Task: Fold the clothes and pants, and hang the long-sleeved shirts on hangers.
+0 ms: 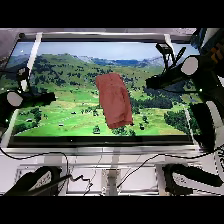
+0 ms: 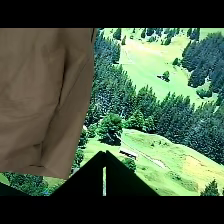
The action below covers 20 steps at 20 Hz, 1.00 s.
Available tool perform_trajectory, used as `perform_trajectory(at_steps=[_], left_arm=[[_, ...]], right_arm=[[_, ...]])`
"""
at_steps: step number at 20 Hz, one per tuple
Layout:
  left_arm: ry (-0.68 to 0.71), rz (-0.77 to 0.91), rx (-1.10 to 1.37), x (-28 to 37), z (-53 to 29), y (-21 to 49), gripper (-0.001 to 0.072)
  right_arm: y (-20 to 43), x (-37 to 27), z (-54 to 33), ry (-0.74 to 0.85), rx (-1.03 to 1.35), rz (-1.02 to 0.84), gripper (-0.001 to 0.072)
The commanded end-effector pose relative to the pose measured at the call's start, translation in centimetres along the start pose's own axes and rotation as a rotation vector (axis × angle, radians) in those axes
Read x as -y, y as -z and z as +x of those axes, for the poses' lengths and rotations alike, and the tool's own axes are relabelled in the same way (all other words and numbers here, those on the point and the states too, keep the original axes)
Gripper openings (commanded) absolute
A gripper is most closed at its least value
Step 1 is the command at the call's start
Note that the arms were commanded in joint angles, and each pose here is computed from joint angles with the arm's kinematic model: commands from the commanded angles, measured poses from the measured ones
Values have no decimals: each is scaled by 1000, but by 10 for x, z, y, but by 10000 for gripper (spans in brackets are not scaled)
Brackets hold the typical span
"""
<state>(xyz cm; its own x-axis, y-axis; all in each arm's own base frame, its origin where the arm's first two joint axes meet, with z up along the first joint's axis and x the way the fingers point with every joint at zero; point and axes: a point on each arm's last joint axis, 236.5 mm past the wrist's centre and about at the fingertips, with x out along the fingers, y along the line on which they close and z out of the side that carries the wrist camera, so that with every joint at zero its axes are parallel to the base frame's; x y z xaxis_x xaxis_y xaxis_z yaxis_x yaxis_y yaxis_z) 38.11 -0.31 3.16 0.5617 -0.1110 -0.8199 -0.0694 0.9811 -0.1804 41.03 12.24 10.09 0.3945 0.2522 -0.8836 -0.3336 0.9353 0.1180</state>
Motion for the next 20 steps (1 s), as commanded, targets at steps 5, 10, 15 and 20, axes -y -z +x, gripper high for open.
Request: perform_trajectory(at_steps=[5,10,15,20], left_arm=[[-8,-1,40,-4,9,-11,596],[-14,-2,132,-5,7,-33,596],[-15,-1,147,-5,6,-36,596],[-15,-2,147,-5,7,-36,596]], right_arm=[[-81,-22,-16,-116,345,131,18],[-118,-19,-21,-145,494,235,19],[-85,-87,52,-224,291,141,26],[-78,-185,121,-306,301,39,28]])
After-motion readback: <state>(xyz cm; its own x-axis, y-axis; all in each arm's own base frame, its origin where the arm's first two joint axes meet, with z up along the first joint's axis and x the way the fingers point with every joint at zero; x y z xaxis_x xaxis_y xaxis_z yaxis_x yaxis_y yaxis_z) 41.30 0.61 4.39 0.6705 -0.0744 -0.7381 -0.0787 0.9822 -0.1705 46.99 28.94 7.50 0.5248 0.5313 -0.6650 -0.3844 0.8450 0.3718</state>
